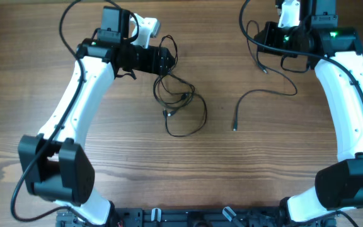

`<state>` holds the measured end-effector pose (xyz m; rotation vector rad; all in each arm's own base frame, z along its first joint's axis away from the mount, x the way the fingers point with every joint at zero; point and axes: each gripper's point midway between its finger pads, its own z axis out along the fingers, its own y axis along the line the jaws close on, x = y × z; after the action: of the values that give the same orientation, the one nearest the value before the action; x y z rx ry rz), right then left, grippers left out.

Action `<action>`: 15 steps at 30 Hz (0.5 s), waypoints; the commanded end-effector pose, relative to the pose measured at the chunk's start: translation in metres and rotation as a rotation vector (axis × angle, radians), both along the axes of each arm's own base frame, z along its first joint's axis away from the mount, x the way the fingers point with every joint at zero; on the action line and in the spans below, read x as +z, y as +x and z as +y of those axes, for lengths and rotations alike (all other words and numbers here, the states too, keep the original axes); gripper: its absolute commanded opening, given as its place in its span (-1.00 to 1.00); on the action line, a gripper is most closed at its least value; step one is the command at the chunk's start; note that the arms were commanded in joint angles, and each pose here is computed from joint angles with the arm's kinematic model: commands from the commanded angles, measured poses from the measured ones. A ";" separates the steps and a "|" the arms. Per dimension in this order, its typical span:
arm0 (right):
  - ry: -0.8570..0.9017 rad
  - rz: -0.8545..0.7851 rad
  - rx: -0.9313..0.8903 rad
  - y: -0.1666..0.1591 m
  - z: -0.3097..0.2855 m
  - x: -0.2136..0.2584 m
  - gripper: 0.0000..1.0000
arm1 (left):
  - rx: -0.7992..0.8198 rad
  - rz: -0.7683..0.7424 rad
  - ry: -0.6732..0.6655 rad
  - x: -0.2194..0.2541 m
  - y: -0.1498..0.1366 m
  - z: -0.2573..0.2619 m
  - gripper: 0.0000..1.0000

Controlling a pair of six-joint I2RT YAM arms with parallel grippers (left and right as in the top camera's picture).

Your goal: Untangle cables

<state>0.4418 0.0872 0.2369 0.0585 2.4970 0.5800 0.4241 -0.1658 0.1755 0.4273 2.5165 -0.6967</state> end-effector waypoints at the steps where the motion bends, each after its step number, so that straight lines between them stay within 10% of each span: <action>1: -0.090 -0.109 -0.057 0.007 -0.017 0.036 -0.91 | 0.040 -0.079 0.035 0.033 -0.003 0.010 0.82; 15: -0.395 -0.536 -0.368 0.000 -0.105 0.220 -0.91 | 0.038 -0.065 0.039 0.038 -0.012 0.011 0.99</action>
<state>0.4550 0.0160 0.4078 0.1326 2.0921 0.0855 0.4140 -0.1545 0.2015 0.4107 2.4902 -0.6162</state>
